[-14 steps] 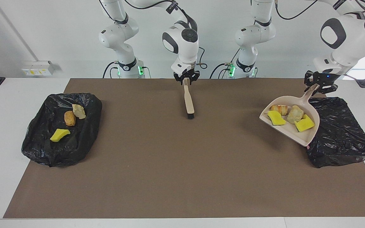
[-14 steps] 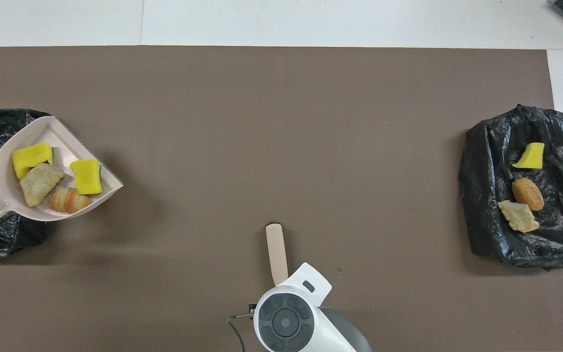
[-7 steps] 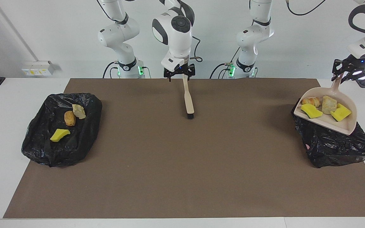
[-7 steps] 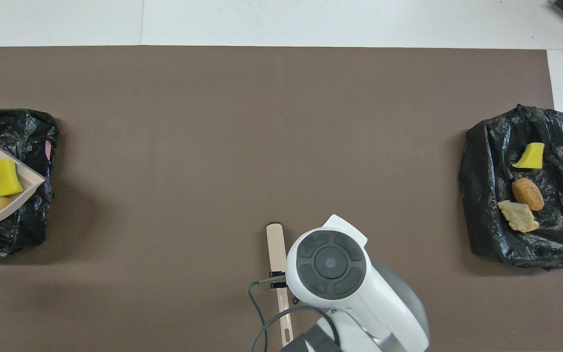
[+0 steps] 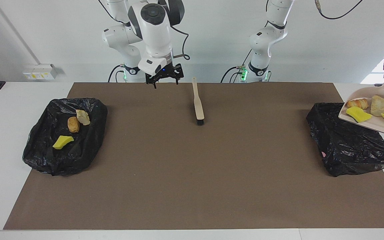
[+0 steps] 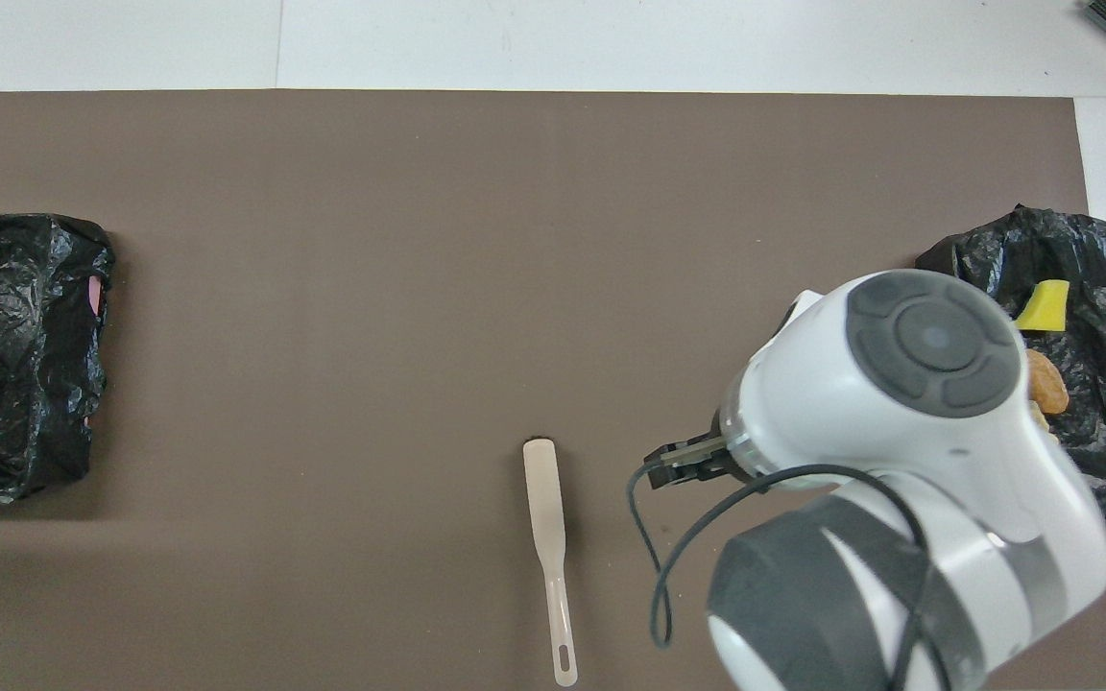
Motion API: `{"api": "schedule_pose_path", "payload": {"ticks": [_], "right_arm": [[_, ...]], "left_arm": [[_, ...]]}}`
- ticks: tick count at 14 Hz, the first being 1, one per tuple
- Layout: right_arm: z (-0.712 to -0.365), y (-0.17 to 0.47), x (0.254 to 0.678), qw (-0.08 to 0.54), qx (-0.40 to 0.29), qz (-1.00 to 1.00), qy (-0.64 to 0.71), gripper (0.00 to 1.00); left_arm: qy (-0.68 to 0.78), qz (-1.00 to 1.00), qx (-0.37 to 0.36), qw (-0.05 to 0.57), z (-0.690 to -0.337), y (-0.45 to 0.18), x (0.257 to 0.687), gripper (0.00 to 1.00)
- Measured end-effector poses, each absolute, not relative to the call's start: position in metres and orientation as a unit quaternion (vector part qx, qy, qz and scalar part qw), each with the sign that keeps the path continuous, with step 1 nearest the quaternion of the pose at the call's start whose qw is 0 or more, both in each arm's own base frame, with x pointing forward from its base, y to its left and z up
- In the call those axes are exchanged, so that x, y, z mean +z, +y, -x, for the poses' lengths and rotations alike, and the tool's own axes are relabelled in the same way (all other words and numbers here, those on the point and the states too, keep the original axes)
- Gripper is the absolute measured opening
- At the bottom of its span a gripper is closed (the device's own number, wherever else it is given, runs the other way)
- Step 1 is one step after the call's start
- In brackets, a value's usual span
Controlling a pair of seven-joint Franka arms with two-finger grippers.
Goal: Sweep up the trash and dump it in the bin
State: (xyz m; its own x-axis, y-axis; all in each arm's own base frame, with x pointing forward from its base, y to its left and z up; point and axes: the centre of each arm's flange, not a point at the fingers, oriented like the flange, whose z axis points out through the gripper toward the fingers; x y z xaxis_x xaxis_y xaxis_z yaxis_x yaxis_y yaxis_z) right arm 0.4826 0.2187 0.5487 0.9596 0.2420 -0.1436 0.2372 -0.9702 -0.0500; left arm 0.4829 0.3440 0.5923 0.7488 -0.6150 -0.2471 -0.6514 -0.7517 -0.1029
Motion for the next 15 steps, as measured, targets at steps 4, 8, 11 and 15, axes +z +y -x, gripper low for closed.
{"api": "schedule_pose_path", "payload": {"ticks": [4,8,11,15], "right_arm": [[-0.512,0.145,0.571,-0.001,0.054,0.987,-0.154,1.00],[-0.528,0.084,0.582,-0.019,0.040,0.990,-0.134,1.00],[-0.536,0.033,0.591,-0.019,0.030,0.996,-0.088,1.00],[-0.543,-0.009,0.593,-0.018,0.017,0.999,-0.045,1.00]], "left_arm": [[0.431,0.871,0.171,0.159,-0.514,0.341,0.598,0.31],[0.479,0.830,0.208,0.197,-0.537,0.310,0.605,0.31],[0.517,0.794,0.224,0.230,-0.546,0.306,0.612,0.31],[0.541,0.771,0.233,0.240,-0.548,0.309,0.615,0.31]]}}
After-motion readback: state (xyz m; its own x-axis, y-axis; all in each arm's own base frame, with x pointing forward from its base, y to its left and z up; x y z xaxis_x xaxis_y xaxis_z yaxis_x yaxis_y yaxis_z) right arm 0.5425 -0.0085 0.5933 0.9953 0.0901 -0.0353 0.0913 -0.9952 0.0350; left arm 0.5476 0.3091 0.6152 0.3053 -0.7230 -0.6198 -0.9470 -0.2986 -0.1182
